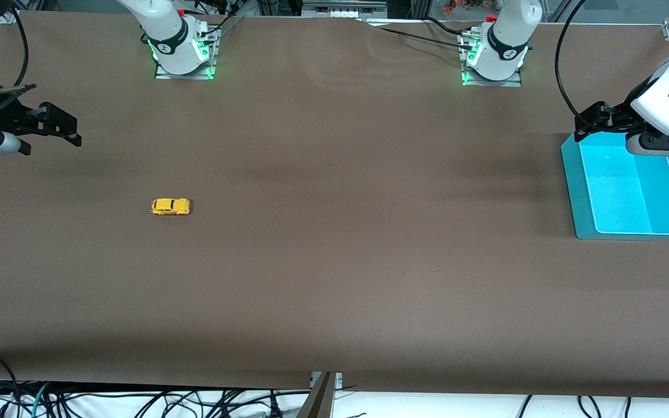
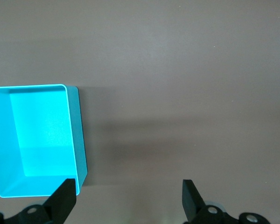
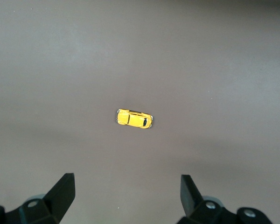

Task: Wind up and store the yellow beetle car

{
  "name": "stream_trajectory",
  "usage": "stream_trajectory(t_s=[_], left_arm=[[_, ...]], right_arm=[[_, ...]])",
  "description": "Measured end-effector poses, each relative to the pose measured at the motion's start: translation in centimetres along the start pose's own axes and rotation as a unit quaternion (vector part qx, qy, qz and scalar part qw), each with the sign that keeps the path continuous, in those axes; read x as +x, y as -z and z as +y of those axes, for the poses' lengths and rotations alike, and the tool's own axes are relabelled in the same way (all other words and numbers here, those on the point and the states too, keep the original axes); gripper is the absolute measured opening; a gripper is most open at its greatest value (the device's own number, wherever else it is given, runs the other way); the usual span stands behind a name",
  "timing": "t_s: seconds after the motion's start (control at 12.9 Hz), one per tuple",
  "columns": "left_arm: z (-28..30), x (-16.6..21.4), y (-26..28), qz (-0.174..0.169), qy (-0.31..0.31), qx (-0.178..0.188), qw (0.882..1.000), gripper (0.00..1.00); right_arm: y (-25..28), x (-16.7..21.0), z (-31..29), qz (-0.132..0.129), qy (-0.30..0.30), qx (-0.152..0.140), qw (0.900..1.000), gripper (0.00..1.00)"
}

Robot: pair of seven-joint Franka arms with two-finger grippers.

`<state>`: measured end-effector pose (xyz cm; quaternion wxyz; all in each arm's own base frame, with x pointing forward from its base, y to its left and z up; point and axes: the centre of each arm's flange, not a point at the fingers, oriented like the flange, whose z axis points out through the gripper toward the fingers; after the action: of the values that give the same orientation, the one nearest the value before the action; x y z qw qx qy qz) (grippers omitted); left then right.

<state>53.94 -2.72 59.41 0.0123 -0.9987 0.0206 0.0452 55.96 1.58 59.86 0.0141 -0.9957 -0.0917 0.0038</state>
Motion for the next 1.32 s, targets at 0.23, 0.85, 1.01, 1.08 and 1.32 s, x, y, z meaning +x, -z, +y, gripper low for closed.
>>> stream_trajectory(t_s=[0.23, 0.85, 1.01, 1.08, 1.32], left_arm=[[0.0, 0.0, 0.0, 0.0, 0.0, 0.0, 1.0, 1.0], [0.0, 0.0, 0.0, 0.0, 0.0, 0.0, 1.0, 1.0], [0.0, 0.0, 0.0, 0.0, 0.0, 0.0, 1.0, 1.0], [0.0, 0.0, 0.0, 0.0, 0.0, 0.0, 1.0, 1.0], [0.0, 0.0, 0.0, 0.0, 0.0, 0.0, 1.0, 1.0]], right_arm=[[-0.02, -0.03, 0.0, -0.001, -0.001, 0.0, 1.0, 1.0], [0.03, -0.02, -0.03, -0.001, -0.001, -0.002, 1.0, 1.0], [0.03, -0.04, 0.06, -0.002, 0.0, -0.006, 1.0, 1.0], [0.03, -0.04, 0.07, -0.002, 0.0, -0.007, 1.0, 1.0], [0.02, -0.06, 0.07, -0.003, 0.0, -0.008, 1.0, 1.0]])
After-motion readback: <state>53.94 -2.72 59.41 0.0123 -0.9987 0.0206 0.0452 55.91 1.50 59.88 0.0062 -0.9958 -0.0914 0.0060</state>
